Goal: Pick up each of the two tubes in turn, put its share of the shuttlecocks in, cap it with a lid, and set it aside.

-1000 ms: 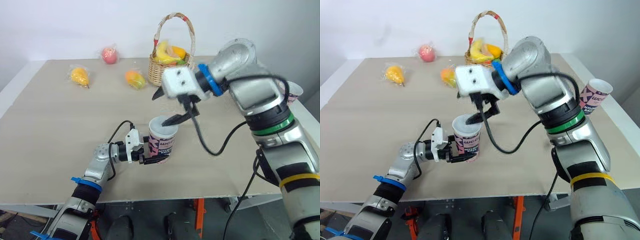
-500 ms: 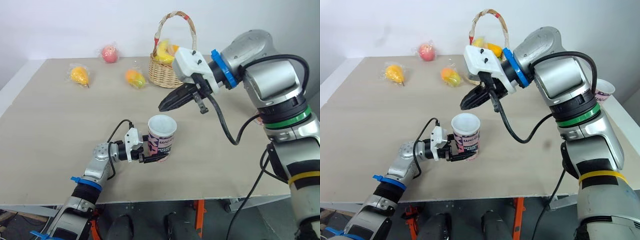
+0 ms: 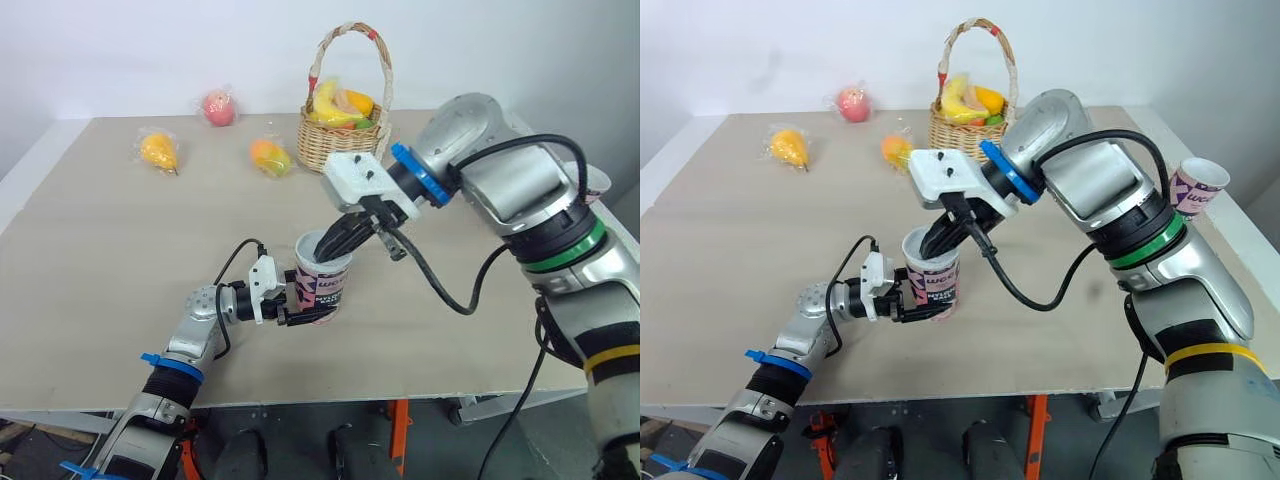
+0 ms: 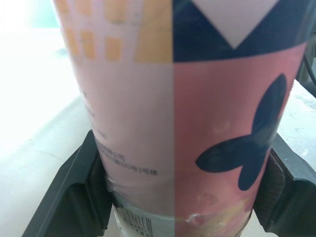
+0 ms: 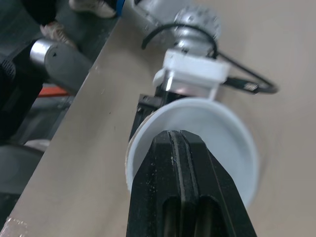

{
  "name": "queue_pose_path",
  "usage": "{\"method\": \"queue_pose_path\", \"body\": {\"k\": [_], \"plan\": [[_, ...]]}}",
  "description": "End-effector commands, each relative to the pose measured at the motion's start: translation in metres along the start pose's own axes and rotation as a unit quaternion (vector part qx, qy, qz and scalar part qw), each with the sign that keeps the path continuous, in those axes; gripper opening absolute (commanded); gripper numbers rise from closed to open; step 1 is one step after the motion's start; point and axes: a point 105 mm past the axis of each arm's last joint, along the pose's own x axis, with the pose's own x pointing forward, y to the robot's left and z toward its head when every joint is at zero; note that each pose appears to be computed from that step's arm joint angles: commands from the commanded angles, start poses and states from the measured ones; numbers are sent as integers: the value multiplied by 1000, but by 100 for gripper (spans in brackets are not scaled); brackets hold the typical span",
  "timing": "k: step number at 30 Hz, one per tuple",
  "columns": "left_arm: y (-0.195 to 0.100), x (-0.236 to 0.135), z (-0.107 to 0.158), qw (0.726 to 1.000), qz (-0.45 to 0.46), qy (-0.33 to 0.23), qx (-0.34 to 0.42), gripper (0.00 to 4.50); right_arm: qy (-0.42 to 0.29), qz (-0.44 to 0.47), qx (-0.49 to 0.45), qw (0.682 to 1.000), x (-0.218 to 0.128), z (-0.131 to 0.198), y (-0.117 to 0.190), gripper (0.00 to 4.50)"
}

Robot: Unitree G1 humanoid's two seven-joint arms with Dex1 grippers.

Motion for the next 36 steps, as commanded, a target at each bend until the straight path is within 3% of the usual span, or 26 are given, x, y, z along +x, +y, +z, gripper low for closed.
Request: {"method": "queue_pose_path", "body": {"k": [1, 4, 10, 13, 17, 20, 27, 35, 36], "plan": [[2, -11, -10, 999, 18, 23, -13, 330, 69, 29, -18, 997, 13, -24, 8, 2], [2, -12, -11, 999, 19, 23, -15, 330, 131, 15, -32, 991, 27, -46, 0, 2], [2, -11, -10, 999, 22, 22, -17, 330, 173, 33, -63, 982, 33, -65, 5, 2], [1, -11, -10, 999, 23, 22, -17, 330, 128, 26, -60, 990, 30, -52, 3, 2], [0, -11, -11, 999, 22, 21, -18, 330, -29, -41, -21, 999, -12, -2, -17, 2], [-1, -10, -11, 999, 20, 19, -19, 330, -74, -71, 12, 995, -39, 5, -20, 96], [-1, -8, -9, 999, 16, 13, -25, 330, -145, -149, 74, 975, -92, -7, 11, 444], [3, -6, -4, 999, 6, 9, -32, 330, -148, -212, 183, 949, -75, -46, 53, 448], [4, -7, -3, 999, 5, 9, -34, 390, -147, -217, 195, 945, -68, -52, 56, 450]]}}
